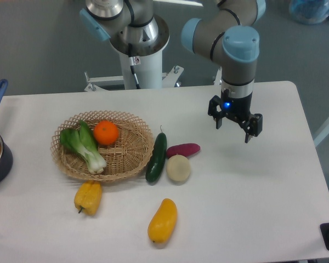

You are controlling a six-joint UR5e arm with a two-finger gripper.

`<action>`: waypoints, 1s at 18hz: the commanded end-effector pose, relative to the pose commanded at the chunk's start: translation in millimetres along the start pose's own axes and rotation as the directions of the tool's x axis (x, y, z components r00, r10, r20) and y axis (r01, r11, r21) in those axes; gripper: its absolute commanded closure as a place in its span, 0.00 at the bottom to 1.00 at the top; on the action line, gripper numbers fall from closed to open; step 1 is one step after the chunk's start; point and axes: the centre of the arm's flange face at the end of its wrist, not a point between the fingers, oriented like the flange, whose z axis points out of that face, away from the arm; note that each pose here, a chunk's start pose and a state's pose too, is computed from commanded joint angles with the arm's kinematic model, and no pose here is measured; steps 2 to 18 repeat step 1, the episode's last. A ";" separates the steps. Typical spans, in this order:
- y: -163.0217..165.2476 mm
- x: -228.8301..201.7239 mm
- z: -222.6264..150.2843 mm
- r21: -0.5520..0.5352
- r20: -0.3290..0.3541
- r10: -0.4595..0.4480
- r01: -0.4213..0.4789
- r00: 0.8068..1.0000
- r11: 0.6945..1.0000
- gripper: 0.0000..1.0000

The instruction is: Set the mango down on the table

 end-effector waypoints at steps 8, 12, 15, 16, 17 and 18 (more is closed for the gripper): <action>1.6 -0.2 0.8 -0.015 0.001 -0.018 0.018 1.000 1.000 0.00; 1.6 -0.2 0.8 -0.015 0.001 -0.018 0.018 1.000 1.000 0.00; 1.6 -0.2 0.8 -0.015 0.001 -0.018 0.018 1.000 1.000 0.00; 1.6 -0.2 0.8 -0.015 0.001 -0.018 0.018 1.000 1.000 0.00; 1.6 -0.2 0.8 -0.015 0.001 -0.018 0.018 1.000 1.000 0.00; 1.6 -0.2 0.8 -0.015 0.001 -0.018 0.018 1.000 1.000 0.00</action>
